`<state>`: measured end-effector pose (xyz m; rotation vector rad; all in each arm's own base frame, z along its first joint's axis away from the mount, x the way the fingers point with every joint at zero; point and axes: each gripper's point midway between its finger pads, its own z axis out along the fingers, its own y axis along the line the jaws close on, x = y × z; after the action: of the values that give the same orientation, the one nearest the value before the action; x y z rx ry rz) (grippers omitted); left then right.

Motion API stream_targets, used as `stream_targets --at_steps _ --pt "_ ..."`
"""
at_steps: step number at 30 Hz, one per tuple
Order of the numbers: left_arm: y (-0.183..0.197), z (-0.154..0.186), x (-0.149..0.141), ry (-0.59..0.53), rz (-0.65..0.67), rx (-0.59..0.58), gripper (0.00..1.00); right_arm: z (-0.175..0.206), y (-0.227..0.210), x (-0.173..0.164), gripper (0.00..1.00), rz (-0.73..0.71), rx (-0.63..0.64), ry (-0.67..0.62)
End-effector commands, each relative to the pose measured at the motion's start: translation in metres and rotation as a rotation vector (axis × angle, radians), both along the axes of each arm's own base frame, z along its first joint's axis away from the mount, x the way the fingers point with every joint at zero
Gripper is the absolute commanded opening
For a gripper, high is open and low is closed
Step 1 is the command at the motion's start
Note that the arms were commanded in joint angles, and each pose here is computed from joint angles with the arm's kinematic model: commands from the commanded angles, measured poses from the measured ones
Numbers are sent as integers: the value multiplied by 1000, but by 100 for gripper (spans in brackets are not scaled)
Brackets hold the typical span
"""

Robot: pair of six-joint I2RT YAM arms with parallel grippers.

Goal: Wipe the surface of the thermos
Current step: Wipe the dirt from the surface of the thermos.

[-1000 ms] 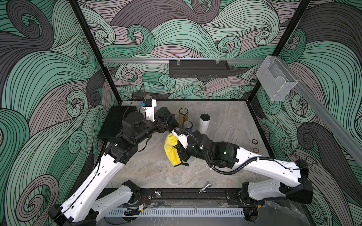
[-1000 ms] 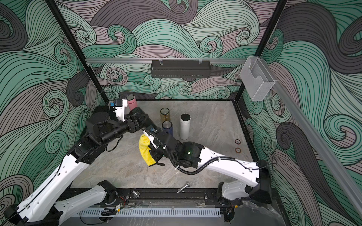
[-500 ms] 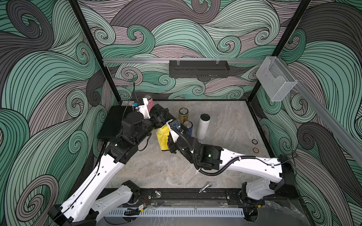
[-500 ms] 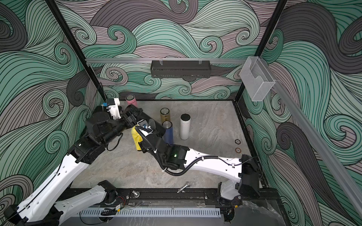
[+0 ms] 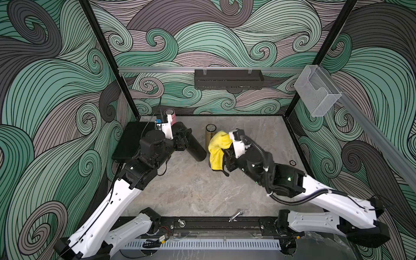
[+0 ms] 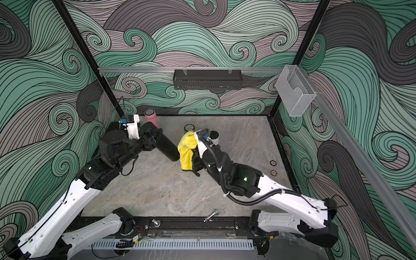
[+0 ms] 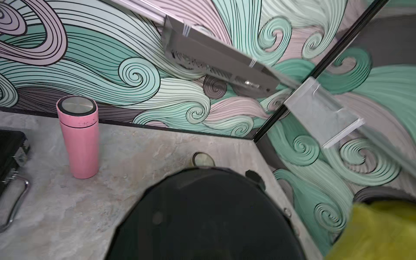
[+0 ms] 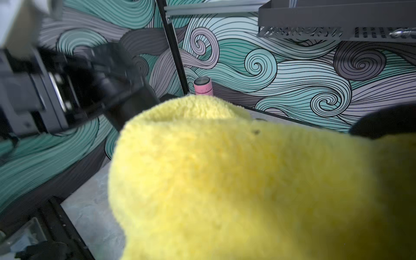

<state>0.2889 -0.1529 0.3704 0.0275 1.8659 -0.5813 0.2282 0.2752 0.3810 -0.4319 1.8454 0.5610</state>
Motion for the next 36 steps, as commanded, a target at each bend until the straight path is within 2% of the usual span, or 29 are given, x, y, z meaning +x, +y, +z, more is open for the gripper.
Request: stream_targets --at_steps 1,4,6,11,15,20,23,30,36 --pt "-11 4 -19 -141 -149 117 0 1 6 -9 0 139 23 157" --pt "-15 -4 -35 -288 -227 161 0 14 20 -1 0 214 55 263" --pt "-12 -19 -37 -321 -222 203 0 22 29 8 0 250 71 300" --pt "-11 -45 -29 -331 -187 197 0 28 55 29 0 308 77 349" --pt "-18 -60 -26 -319 -210 202 0 7 70 49 0 311 -4 441" --pt "-21 -70 -25 -307 -226 236 0 -20 88 73 0 318 -39 529" --pt "-23 -73 -24 -302 -234 243 0 -27 106 73 0 373 -23 582" --pt "-28 -83 -18 -274 -245 261 0 -29 139 65 0 438 -19 560" --pt "-31 -85 -13 -265 -240 261 0 -46 166 52 0 494 -43 597"
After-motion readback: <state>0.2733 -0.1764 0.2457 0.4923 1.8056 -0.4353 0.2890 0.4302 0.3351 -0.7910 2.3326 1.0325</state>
